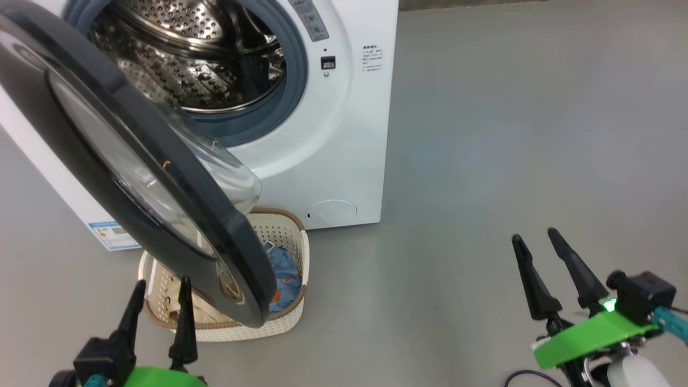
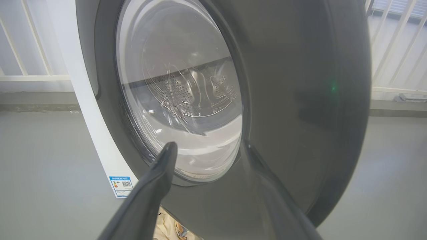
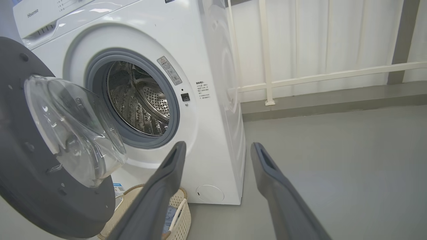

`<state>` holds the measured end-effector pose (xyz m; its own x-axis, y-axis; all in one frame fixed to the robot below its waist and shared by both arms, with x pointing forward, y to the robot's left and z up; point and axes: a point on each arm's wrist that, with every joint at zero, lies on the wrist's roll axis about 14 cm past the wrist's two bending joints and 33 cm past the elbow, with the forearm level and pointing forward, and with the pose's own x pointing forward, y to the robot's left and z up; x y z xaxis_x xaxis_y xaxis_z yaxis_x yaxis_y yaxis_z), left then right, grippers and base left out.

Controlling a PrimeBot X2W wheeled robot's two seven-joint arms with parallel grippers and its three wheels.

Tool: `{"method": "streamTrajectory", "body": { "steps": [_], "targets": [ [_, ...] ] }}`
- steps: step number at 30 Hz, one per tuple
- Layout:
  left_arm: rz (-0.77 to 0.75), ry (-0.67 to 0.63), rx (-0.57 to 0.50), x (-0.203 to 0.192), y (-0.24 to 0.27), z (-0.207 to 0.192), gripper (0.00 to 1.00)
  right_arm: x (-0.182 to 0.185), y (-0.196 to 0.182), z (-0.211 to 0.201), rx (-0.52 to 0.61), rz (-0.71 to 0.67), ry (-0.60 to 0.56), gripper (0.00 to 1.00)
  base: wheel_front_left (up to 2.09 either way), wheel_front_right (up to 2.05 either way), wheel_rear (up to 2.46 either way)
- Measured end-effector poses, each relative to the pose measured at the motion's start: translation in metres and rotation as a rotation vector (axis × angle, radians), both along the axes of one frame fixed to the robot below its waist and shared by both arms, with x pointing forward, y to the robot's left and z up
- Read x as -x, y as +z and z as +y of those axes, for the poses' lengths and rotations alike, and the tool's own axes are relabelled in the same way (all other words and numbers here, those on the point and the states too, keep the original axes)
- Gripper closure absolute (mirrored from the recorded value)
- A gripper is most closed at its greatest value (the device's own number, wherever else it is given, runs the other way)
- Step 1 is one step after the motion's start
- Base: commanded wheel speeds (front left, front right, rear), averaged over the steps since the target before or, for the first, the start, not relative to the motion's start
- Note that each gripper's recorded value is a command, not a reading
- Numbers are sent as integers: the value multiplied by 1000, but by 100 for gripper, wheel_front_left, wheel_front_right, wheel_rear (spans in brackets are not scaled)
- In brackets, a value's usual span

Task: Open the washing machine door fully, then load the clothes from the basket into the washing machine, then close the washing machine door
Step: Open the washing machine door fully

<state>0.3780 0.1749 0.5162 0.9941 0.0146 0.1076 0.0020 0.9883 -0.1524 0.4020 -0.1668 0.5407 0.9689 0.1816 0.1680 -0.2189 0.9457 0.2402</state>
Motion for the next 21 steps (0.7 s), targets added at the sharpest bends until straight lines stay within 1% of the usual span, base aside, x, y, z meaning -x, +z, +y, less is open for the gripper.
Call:
{"method": "streamTrajectory", "body": {
  "steps": [3, 5, 9, 12, 14, 21],
  "targets": [
    [7, 4, -1, 6, -2, -1, 0, 12, -6, -5, 32, 8, -31, 0, 0, 0, 0],
    [14, 2, -2, 10, -4, -2, 0, 21, -15, -8, 21, 33, -56, 0, 0, 0, 0],
    [30, 17, 4, 20, -9, -1, 0, 37, -26, -14, 42, 56, -95, 0, 0, 0, 0],
    [30, 28, 8, 23, -9, 1, 0, 41, -26, -14, 65, 52, -104, 0, 0, 0, 0],
    [24, 31, 10, 23, -7, 2, 0, 41, -26, -17, 66, 53, -118, 0, 0, 0, 0],
    [16, 41, 7, 23, -5, 3, 0, 40, -24, -16, 74, 46, -116, 0, 0, 0, 0]
  ]
}}
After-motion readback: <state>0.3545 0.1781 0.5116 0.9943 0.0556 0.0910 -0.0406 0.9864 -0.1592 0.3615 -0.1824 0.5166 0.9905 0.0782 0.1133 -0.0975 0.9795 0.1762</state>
